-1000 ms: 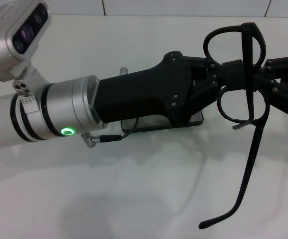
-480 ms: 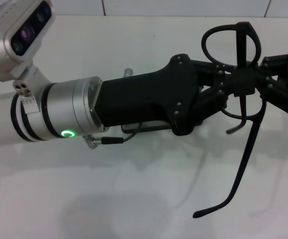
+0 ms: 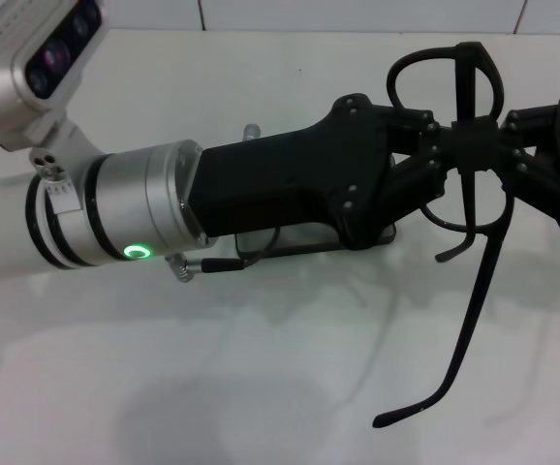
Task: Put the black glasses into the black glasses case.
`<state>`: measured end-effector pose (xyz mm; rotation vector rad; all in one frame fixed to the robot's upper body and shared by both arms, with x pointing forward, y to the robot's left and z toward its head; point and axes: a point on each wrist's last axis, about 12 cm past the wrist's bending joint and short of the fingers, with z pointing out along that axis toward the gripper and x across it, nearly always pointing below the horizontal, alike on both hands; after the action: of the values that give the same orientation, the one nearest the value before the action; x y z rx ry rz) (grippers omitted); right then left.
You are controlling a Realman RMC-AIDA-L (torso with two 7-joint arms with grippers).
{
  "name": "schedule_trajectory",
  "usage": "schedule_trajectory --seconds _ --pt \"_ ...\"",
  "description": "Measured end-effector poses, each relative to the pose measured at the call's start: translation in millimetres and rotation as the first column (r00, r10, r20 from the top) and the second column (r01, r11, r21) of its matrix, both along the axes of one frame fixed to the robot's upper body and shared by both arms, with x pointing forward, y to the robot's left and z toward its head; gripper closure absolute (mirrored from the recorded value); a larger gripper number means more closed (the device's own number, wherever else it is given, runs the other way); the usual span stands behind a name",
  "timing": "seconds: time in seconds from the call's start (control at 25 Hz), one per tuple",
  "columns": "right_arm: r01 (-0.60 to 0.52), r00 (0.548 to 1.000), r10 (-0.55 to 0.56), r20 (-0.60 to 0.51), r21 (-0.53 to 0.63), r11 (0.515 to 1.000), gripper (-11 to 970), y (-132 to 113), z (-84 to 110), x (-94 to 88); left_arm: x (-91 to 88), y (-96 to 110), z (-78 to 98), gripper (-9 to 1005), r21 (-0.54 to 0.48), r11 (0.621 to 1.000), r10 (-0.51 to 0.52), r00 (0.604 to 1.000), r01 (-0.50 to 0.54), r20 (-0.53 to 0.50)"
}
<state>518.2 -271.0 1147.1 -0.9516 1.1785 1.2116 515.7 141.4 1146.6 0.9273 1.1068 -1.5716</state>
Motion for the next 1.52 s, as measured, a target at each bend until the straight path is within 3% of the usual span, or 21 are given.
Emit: schedule_trajectory --seconds 1.08,1.52 --pt "-0.027 1.000 0.027 -0.002 0.009 1.000 893 4 -0.2 -0.8 3.7 3 -4.8 960 -0.014 0.998 0.055 0.998 -0.055 -0.009" --pt "0.109 0.992 -0.114 0.048 0.095 0.989 894 -28 4.6 -9.7 -10.3 10 -1.9 959 -0.070 0.997 -0.009 0.997 0.015 0.082"
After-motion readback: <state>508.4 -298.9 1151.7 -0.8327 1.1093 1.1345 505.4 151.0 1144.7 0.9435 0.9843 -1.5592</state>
